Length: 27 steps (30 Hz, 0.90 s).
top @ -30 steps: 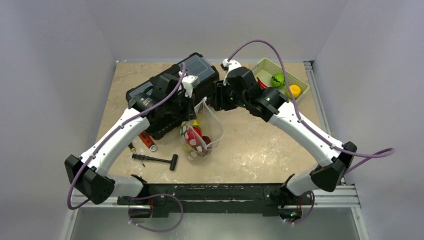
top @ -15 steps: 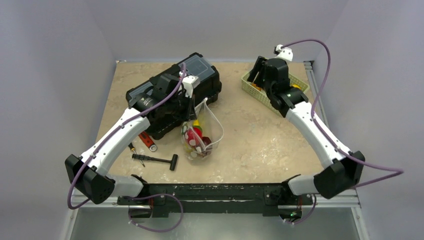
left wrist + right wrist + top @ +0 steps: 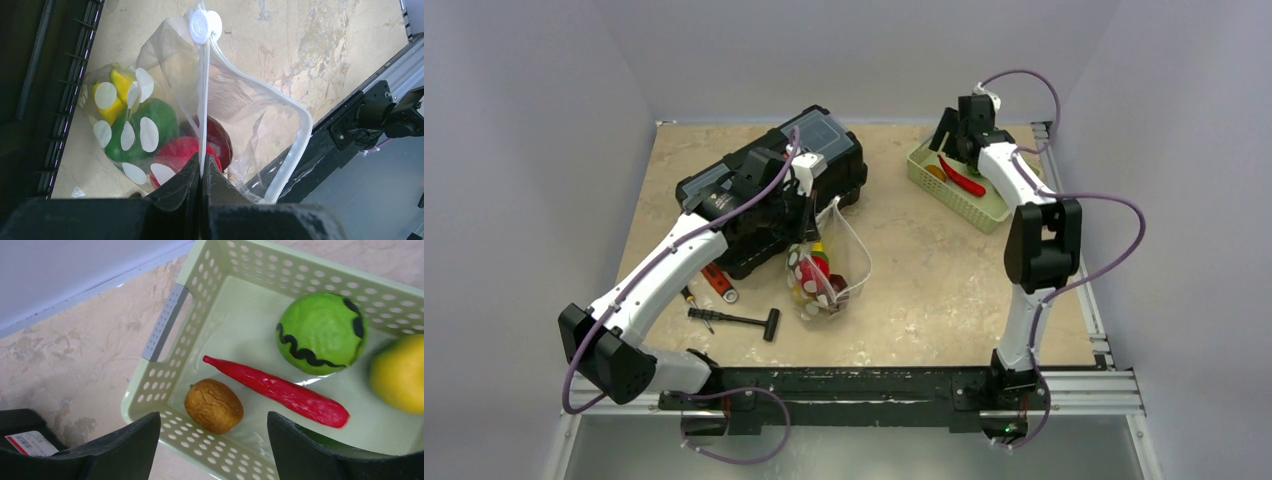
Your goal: Place the food in the zip-top bag and seal the zipper
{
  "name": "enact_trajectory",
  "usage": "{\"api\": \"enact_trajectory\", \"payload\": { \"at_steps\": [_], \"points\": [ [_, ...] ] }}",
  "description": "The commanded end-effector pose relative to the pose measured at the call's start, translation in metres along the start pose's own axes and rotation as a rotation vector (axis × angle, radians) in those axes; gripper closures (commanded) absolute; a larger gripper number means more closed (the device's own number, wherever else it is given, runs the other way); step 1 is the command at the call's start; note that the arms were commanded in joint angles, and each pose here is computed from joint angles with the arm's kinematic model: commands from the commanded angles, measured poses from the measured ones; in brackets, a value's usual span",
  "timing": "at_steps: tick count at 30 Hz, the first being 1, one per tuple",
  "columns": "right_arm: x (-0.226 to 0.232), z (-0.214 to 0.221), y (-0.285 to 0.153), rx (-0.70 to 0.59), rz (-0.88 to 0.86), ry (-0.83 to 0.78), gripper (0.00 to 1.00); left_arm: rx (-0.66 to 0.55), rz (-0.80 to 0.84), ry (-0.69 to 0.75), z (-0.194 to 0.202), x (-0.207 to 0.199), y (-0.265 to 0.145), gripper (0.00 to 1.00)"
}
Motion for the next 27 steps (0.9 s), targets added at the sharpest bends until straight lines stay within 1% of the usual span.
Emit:
{"api": "enact_trajectory", "payload": {
  "at_steps": [1, 6, 10, 14, 21, 27],
  "points": [
    [0.010, -0.008, 0.006, 0.088, -0.174, -0.009, 0.24, -0.038, 0.052, 0.002, -0.013, -0.012, -0.007, 1.00],
    [0.015, 0.011, 0.020, 0.175, -0.242, 0.001, 0.22, -0.027, 0.064, -0.004, -0.012, -0.013, -0.005, 1.00],
    [0.016, 0.027, 0.030, 0.212, -0.253, 0.008, 0.17, -0.023, 0.066, -0.004, -0.012, -0.013, -0.004, 1.00],
    [0.018, 0.041, 0.047, 0.236, -0.258, 0.009, 0.16, -0.025, 0.059, -0.003, -0.012, -0.012, -0.004, 1.00],
    [0.022, 0.055, 0.072, 0.265, -0.255, 0.028, 0.16, -0.017, 0.057, -0.003, -0.012, -0.012, -0.002, 1.00],
    [0.019, 0.074, 0.080, 0.305, -0.245, 0.020, 0.17, -0.019, 0.059, -0.002, -0.012, -0.012, -0.002, 1.00]
  ]
}}
Point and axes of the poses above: each gripper's point midway between its finger pads, its own y axis out along the fingers, its own x axis along the line the jaws close on, z = x × y, the point moved 4 cm from there along -y, back along the fingers, and after that the axes turned 13 degrees about -y, right-handed, at the moved point
